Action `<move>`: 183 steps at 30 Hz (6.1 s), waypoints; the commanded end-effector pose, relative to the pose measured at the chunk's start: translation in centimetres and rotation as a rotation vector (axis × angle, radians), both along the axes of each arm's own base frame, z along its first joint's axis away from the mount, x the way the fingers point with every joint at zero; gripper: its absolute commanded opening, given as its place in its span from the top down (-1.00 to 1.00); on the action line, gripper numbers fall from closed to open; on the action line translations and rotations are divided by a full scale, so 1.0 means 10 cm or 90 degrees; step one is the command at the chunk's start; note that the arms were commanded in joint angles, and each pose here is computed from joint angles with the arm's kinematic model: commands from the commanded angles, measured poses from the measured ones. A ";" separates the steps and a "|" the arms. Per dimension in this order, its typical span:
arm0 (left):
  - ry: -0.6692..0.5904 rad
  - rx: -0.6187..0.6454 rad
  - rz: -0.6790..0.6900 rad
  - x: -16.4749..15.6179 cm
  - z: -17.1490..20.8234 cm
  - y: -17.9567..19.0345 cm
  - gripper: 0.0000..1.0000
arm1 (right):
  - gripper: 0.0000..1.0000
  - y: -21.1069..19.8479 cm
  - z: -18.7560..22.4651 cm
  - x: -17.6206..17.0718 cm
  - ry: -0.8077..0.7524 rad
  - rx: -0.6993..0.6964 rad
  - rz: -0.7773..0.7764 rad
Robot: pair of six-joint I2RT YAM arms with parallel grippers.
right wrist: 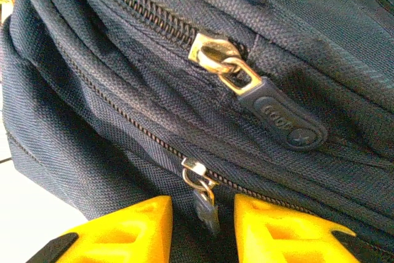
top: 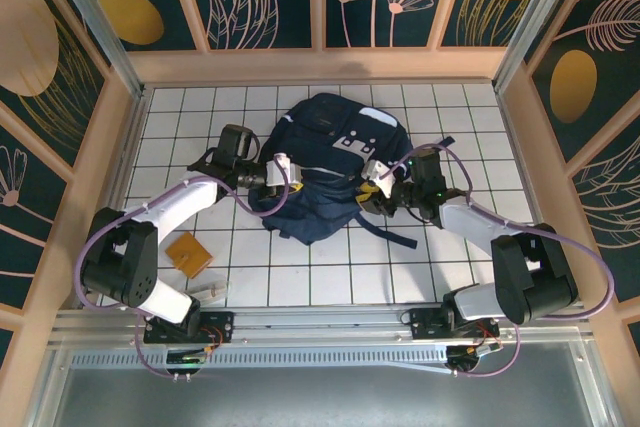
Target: Pack the student bag
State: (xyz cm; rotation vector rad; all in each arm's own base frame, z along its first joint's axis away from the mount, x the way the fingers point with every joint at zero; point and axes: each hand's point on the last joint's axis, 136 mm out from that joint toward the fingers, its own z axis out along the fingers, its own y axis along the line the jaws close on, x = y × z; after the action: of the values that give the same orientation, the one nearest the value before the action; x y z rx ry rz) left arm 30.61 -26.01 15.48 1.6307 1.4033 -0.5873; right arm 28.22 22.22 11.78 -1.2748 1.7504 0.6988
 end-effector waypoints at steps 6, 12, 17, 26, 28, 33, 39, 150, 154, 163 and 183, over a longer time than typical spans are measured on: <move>-0.021 -0.071 -0.056 -0.14 0.31 -0.10 1.00 | 0.98 0.17 0.17 0.00 0.006 0.072 0.027; -0.032 -0.058 -0.042 -0.13 0.30 -0.06 1.00 | 1.00 -0.18 0.15 0.50 -0.028 0.025 -0.211; -0.049 -0.053 0.004 -0.12 0.30 0.07 1.00 | 1.00 -0.76 0.19 0.91 0.007 -0.001 -0.460; -0.055 -0.060 -0.003 -0.32 0.19 0.14 1.00 | 1.00 -1.17 0.15 1.31 0.090 0.037 -0.622; -0.052 -0.066 -0.017 -0.38 0.18 0.13 1.00 | 1.00 -1.16 0.06 1.36 0.116 0.048 -0.623; -0.046 -0.072 -0.009 -0.40 0.18 0.09 1.00 | 0.76 -1.01 -0.02 1.37 0.153 0.069 -0.570; -0.023 -0.038 -0.042 -0.59 0.13 0.02 -0.19 | 0.31 -0.99 0.49 1.26 0.068 0.106 -0.512; 0.083 0.002 -0.001 -0.06 0.41 -0.61 1.00 | 0.07 -0.37 0.50 0.12 -0.117 0.058 -0.027; 0.088 -0.007 -0.009 -0.09 0.44 -0.63 1.00 | 0.10 -0.33 0.43 0.18 -0.113 0.049 -0.020; 0.093 -0.007 -0.017 -0.11 0.42 -0.62 1.00 | 0.40 -0.27 0.33 0.24 -0.112 0.041 -0.041; 0.085 0.030 0.055 0.05 0.31 -0.54 1.00 | 1.00 0.12 0.55 -0.39 -0.113 -0.020 0.175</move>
State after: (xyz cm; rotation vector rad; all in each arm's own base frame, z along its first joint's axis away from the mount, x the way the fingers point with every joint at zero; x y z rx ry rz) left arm 30.67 -29.95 15.33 1.6156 1.6988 -0.6082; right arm 27.46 21.83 15.67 -1.4323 1.5829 0.6053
